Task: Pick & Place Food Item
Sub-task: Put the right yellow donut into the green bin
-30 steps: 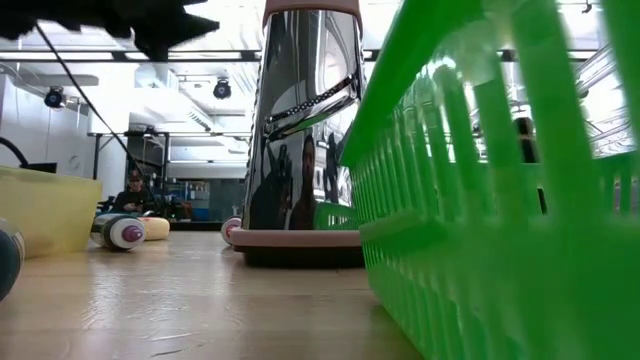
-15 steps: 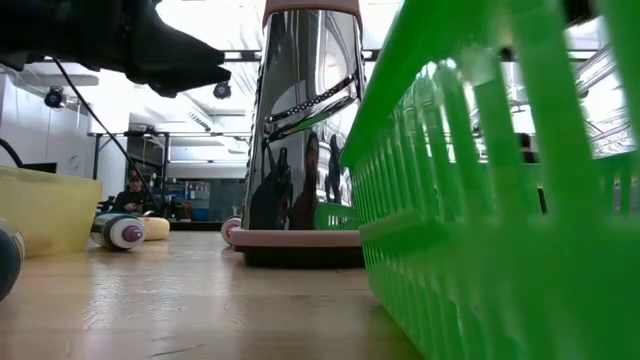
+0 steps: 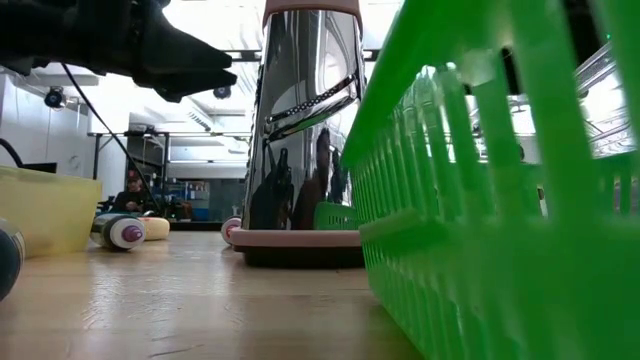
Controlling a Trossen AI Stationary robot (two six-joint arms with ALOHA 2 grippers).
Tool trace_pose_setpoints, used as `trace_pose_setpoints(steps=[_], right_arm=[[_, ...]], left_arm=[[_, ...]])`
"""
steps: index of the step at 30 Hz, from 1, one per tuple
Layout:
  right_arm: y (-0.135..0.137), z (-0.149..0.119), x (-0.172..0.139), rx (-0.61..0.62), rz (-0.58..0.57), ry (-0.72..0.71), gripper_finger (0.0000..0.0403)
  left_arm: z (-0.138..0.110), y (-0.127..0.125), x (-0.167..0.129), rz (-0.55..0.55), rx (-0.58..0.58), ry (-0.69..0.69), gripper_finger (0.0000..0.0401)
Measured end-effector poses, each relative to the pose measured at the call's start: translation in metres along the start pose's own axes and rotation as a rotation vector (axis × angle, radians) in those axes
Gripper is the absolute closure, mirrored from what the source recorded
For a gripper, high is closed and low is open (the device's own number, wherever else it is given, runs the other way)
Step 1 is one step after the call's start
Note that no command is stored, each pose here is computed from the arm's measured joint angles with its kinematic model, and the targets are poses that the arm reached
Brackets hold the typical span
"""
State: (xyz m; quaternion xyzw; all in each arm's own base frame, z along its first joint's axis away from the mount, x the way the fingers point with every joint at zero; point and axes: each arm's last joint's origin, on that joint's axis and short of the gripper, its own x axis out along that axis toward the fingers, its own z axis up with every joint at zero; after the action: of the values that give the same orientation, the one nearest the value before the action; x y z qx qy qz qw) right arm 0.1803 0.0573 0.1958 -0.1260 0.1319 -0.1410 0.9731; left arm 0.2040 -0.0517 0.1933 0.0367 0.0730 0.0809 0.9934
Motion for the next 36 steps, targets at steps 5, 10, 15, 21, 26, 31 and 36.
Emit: trace_pose_setpoints(steps=[5,10,15,21,26,31,36], right_arm=[[-0.004,0.004,0.000,-0.039,-0.030,-0.084,0.0161],[-0.008,0.012,0.002,-0.050,-0.034,-0.113,0.0161],[-0.013,0.019,0.006,0.016,0.004,-0.156,0.0161],[-0.020,0.029,0.010,0.187,0.004,-0.190,0.0161],[-0.024,0.036,0.012,0.313,-0.033,-0.200,0.0161],[-0.029,0.042,0.014,0.375,-0.119,-0.205,0.0161],[-0.030,0.045,0.016,0.429,-0.176,-0.206,0.0161]], left_arm=[[0.002,0.010,0.005,0.047,-0.012,-0.005,0.0129],[0.001,0.015,0.008,0.022,-0.003,0.004,0.0129],[0.001,0.017,0.009,-0.017,0.046,0.004,0.0129],[0.000,0.017,0.009,-0.045,0.082,0.008,0.0129],[-0.005,0.018,0.009,-0.054,0.118,0.056,0.0129],[-0.011,0.019,0.009,-0.061,0.144,0.111,0.0129],[-0.015,0.024,0.011,-0.083,0.165,0.143,0.0129]])
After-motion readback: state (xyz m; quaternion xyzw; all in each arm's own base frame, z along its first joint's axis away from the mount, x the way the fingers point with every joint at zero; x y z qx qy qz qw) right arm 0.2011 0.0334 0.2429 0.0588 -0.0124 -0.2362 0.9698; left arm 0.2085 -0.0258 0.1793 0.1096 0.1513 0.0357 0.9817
